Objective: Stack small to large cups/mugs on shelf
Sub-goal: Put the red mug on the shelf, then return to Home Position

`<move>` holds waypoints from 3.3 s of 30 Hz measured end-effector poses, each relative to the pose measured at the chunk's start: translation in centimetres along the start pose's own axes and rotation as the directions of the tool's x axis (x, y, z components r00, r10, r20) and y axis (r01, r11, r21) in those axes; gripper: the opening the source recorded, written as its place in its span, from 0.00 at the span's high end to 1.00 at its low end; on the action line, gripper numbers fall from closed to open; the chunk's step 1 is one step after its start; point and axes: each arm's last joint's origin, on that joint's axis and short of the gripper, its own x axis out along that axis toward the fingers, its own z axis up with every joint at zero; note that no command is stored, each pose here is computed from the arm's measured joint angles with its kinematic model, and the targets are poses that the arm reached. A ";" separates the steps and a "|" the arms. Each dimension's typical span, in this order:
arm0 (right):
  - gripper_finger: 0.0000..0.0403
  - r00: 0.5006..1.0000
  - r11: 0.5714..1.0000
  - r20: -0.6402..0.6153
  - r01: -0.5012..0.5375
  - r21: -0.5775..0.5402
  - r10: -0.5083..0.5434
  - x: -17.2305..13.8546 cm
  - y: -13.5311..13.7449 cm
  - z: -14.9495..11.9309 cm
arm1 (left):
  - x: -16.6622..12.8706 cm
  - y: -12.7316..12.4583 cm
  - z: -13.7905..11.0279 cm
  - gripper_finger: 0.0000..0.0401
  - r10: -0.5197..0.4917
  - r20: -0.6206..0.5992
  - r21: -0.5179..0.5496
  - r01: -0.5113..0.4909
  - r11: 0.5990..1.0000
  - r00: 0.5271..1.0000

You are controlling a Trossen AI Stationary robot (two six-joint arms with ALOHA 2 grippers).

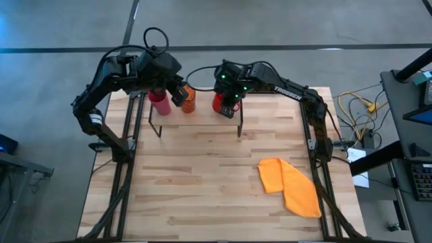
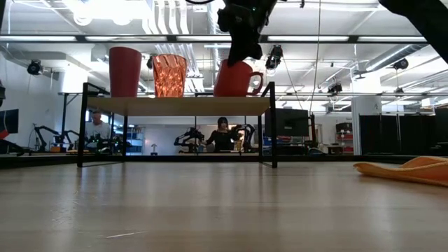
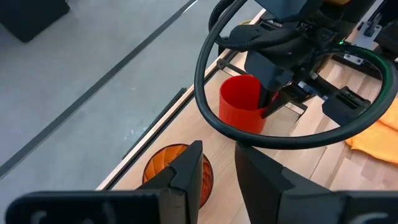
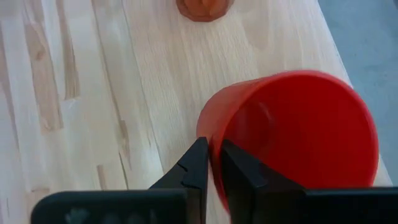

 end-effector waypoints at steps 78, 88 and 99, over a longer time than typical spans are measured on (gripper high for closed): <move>0.98 0.973 0.990 0.182 0.135 0.038 -0.140 2.2 0.4 1.3 | 0.0 0.0 0.0 0.80 -0.002 -0.003 0.054 0.002 0.999 1.000; 0.98 0.976 0.990 0.169 0.136 0.042 -0.141 2.2 0.4 1.2 | 0.0 0.0 -0.1 0.80 -0.001 -0.006 0.056 0.001 0.998 1.000; 0.98 0.952 0.991 0.273 0.131 0.038 -0.136 -4.8 2.0 0.6 | 0.0 0.0 0.0 0.80 -0.001 -0.003 0.073 0.002 0.997 1.000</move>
